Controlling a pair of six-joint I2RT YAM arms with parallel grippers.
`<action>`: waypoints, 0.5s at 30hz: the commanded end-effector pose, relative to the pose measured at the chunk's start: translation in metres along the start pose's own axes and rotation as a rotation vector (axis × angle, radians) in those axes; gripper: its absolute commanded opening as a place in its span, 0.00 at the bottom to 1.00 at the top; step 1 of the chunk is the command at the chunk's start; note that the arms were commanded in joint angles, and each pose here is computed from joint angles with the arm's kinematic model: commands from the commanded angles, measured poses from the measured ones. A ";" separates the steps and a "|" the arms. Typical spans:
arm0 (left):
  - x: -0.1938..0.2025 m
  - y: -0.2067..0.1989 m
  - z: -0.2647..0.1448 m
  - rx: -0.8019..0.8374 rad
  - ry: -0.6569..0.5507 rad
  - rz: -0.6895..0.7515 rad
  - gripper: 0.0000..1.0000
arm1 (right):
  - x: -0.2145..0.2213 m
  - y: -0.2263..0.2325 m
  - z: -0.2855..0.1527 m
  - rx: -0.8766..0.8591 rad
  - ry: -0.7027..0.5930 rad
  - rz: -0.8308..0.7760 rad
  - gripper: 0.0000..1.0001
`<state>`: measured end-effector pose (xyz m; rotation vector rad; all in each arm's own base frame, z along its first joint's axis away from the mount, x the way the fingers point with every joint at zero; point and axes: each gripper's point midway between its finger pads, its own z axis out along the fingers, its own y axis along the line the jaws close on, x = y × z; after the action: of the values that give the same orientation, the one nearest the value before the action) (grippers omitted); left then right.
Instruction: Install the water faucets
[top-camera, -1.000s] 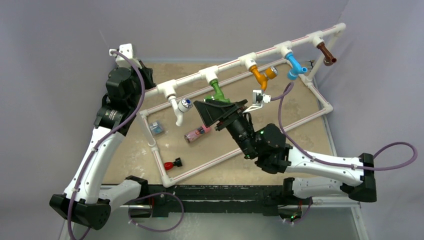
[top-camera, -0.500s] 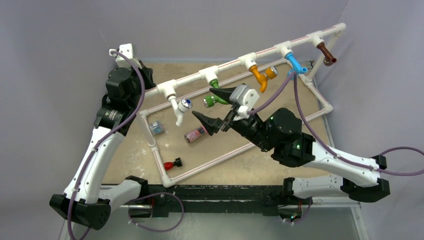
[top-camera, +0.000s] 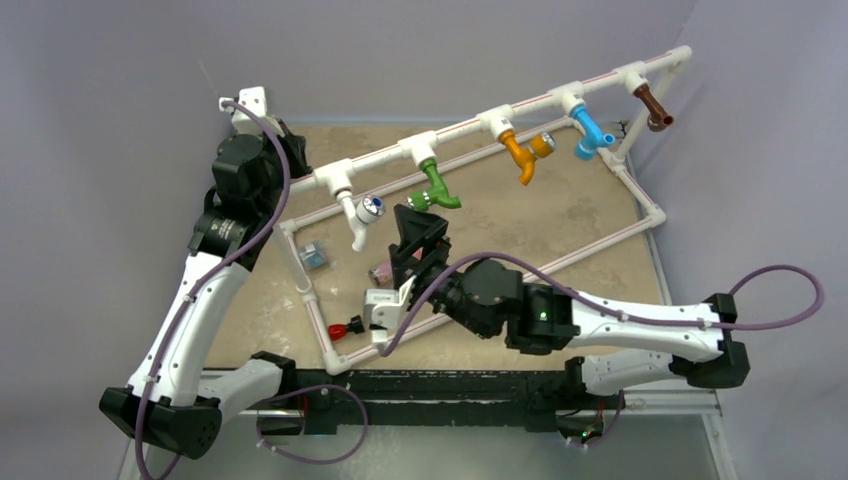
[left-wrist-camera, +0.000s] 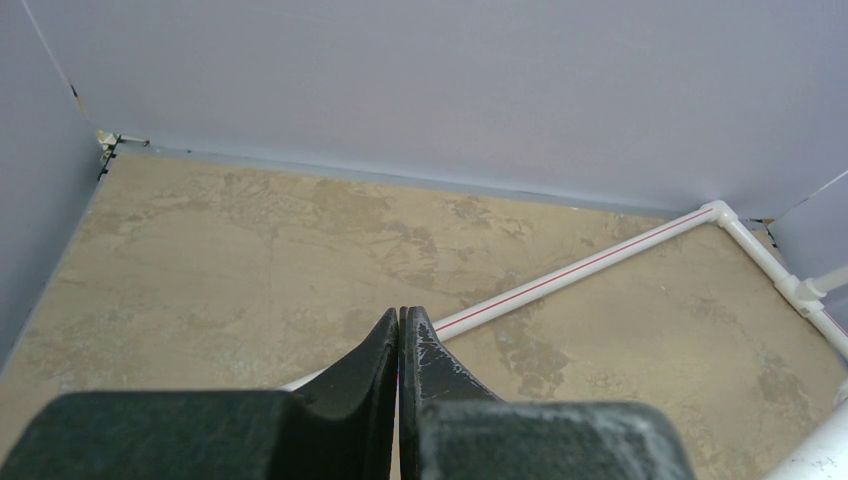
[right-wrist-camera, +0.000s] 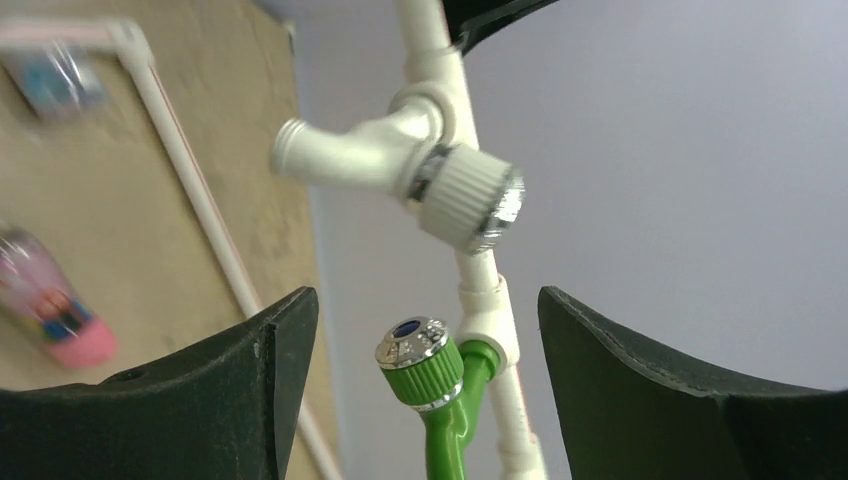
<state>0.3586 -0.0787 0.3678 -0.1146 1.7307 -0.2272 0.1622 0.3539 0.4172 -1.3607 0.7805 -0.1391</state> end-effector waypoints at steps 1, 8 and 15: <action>0.109 0.005 -0.009 0.025 0.386 0.143 0.00 | 0.016 -0.024 -0.002 0.109 0.140 -0.334 0.82; 0.111 0.005 -0.007 0.015 0.391 0.158 0.00 | 0.010 -0.016 0.002 0.119 0.187 -0.475 0.81; 0.110 0.005 -0.008 0.008 0.388 0.169 0.00 | -0.006 -0.024 0.010 0.136 0.197 -0.517 0.80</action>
<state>0.3599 -0.0777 0.3677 -0.1198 1.7307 -0.2010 0.1735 0.3635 0.3997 -1.4975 0.5675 -0.6742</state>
